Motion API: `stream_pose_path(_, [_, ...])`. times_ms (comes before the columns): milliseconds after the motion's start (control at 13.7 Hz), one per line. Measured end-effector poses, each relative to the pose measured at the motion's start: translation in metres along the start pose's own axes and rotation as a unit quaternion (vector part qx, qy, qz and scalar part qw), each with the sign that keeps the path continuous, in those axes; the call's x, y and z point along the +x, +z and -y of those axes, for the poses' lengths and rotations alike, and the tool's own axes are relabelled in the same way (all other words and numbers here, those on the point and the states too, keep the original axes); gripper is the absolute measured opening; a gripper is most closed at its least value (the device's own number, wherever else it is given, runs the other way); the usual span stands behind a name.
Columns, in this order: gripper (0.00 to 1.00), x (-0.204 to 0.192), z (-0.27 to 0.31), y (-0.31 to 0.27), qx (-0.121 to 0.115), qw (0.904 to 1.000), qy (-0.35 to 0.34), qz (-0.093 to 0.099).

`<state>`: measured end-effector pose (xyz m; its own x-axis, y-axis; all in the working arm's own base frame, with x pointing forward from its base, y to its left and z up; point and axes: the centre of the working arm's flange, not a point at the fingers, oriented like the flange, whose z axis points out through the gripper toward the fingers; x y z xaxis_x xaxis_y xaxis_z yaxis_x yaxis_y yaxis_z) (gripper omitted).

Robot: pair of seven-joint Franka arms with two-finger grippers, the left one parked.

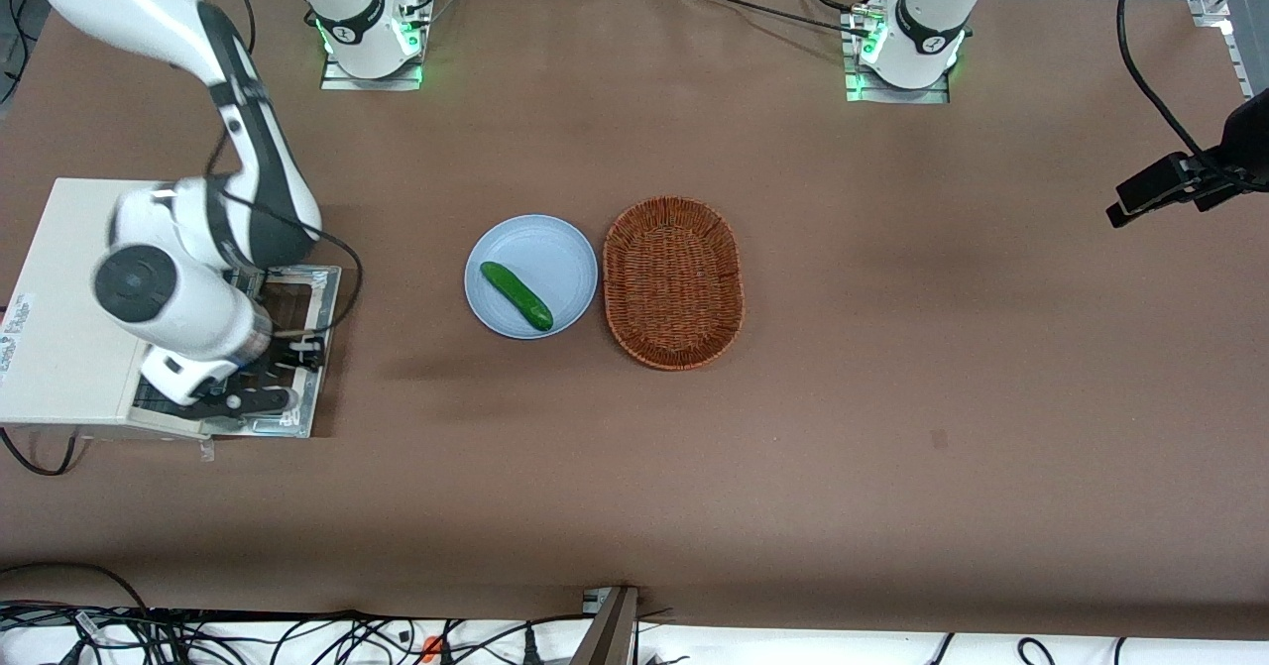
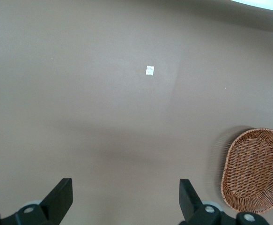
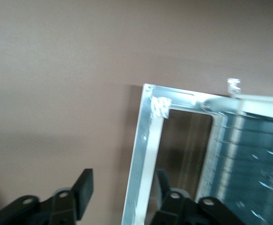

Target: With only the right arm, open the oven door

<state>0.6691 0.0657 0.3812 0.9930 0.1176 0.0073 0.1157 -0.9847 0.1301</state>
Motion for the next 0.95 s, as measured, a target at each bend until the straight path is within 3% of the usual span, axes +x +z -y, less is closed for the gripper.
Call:
stream_pose_path(146, [0.89, -0.011, -0.009, -0.063, 0.03, 0.9991, 0.024, -0.017])
stream_pose_path(219, [0.98, -0.02, -0.017, -0.09, 0.047, 0.9981, 0.038, -0.01])
stream_pose_path(438, [1.0, -0.049, -0.037, -0.16, 0.067, 0.996, 0.057, 0.01])
stream_pose_path(729, [1.0, -0.113, -0.059, -0.227, 0.068, 0.9926, 0.1, 0.01])
stream_pose_path(948, [1.0, -0.138, -0.07, -0.234, 0.069, 0.9913, 0.112, 0.01])
